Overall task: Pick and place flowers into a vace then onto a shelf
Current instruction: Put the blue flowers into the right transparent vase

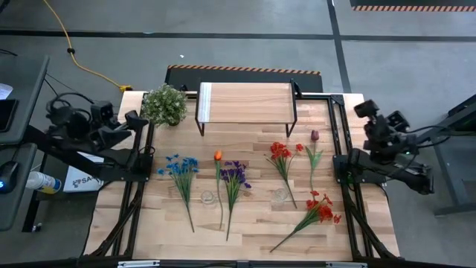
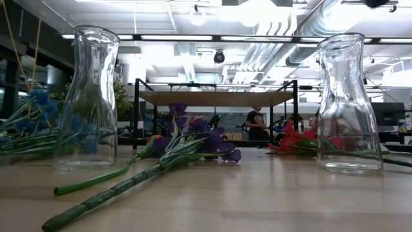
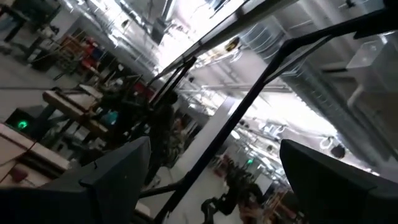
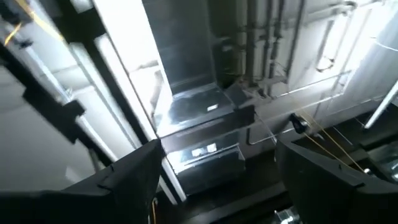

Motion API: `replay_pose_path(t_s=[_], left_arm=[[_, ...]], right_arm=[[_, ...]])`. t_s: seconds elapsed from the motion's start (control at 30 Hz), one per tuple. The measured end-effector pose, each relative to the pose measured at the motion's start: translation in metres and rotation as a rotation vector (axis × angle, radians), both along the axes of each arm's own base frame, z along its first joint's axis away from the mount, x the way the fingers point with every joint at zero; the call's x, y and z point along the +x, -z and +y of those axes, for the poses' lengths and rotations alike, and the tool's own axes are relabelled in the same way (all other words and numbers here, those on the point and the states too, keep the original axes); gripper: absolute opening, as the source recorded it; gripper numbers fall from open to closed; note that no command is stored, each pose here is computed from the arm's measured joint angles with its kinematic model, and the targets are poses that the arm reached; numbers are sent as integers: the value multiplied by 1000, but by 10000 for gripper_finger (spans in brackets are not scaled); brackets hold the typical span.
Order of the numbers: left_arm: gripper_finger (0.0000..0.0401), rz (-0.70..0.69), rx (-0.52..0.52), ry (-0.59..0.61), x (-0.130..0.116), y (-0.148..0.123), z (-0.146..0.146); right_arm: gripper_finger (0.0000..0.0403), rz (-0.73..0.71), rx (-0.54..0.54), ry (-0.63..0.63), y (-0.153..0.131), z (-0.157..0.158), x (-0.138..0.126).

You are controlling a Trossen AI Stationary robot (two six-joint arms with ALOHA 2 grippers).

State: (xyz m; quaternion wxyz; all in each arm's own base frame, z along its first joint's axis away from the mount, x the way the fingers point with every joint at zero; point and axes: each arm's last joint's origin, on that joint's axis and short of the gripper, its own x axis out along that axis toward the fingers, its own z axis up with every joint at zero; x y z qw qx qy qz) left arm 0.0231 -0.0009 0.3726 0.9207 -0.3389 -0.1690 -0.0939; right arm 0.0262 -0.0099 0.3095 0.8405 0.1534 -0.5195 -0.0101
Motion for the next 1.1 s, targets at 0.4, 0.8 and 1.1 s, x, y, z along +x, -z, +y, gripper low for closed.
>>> replay_pose_path(t_s=[0.4, 0.8, 1.1], left_arm=[[390, 305, -99, 49, 32, -48, -7], [390, 530, -180, 65, 42, -86, -10], [390, 899, -451, 81, 48, -69, -14]], right_arm=[[303, 211, -3, 46, -60, 14, -35], [303, 190, -26, 66, -73, 20, -49], [303, 266, -1, 62, -67, 17, -44]])
